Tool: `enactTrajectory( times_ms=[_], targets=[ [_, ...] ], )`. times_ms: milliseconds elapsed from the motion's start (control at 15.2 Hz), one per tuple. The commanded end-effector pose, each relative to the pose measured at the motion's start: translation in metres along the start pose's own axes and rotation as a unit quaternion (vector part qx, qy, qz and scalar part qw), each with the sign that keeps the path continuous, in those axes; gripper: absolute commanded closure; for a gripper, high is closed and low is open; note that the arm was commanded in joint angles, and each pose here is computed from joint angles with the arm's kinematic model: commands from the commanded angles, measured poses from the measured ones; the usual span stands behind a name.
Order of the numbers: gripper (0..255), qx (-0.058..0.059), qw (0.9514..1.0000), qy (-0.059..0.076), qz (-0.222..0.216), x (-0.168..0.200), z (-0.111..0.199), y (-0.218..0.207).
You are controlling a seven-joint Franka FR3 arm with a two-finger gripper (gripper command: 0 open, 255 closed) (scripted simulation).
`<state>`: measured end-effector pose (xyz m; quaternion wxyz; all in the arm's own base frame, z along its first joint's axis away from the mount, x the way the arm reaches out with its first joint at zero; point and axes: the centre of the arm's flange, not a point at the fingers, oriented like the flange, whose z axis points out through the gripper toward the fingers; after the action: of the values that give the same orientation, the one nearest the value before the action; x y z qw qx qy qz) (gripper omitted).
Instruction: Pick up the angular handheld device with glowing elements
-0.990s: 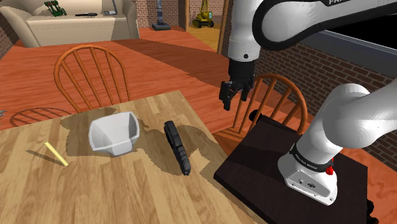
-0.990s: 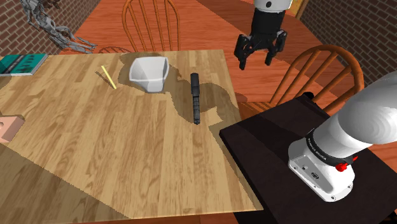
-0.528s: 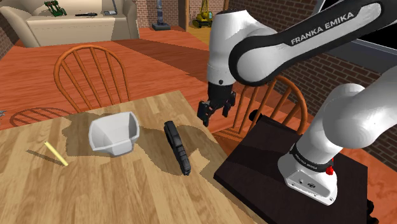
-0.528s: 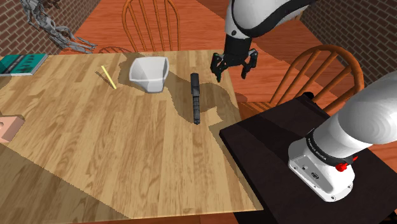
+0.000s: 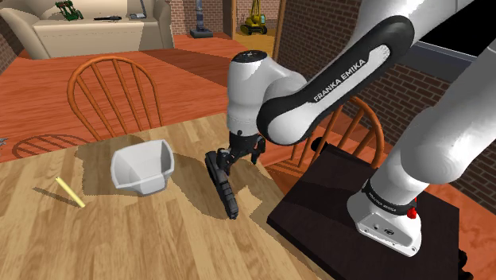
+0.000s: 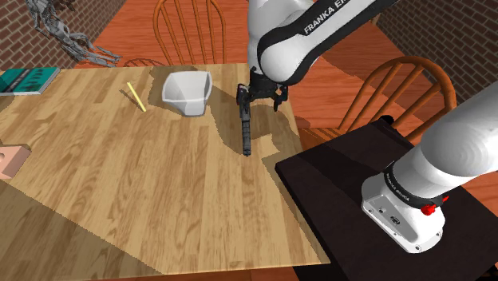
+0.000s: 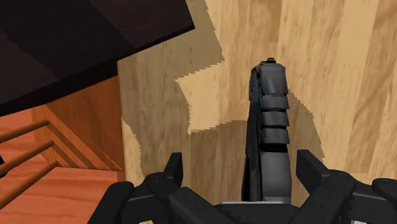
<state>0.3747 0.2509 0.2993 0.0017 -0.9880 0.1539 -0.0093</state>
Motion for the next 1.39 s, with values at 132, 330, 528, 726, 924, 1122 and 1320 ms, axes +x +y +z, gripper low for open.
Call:
enactTrajectory(
  times_ms=[132, 330, 528, 726, 924, 1122, 1320],
  targets=[
    [0, 0.000, 0.9996, 0.021, 0.020, 0.010, 0.037, -0.035],
    [0, 0.000, 0.9992, 0.028, 0.028, 0.016, 0.055, -0.049],
    [0, 0.000, 0.9992, 0.028, 0.028, 0.016, 0.071, -0.049],
    [0, 0.000, 0.9992, 0.028, 0.028, 0.015, 0.087, -0.048],
    [255, 0.000, 0.9992, 0.028, 0.028, 0.015, 0.089, -0.048],
    [255, 0.000, 0.9992, 0.028, 0.028, 0.015, 0.089, -0.048],
    [255, 0.000, 0.9992, 0.028, 0.028, 0.014, 0.089, -0.048]
  ],
)
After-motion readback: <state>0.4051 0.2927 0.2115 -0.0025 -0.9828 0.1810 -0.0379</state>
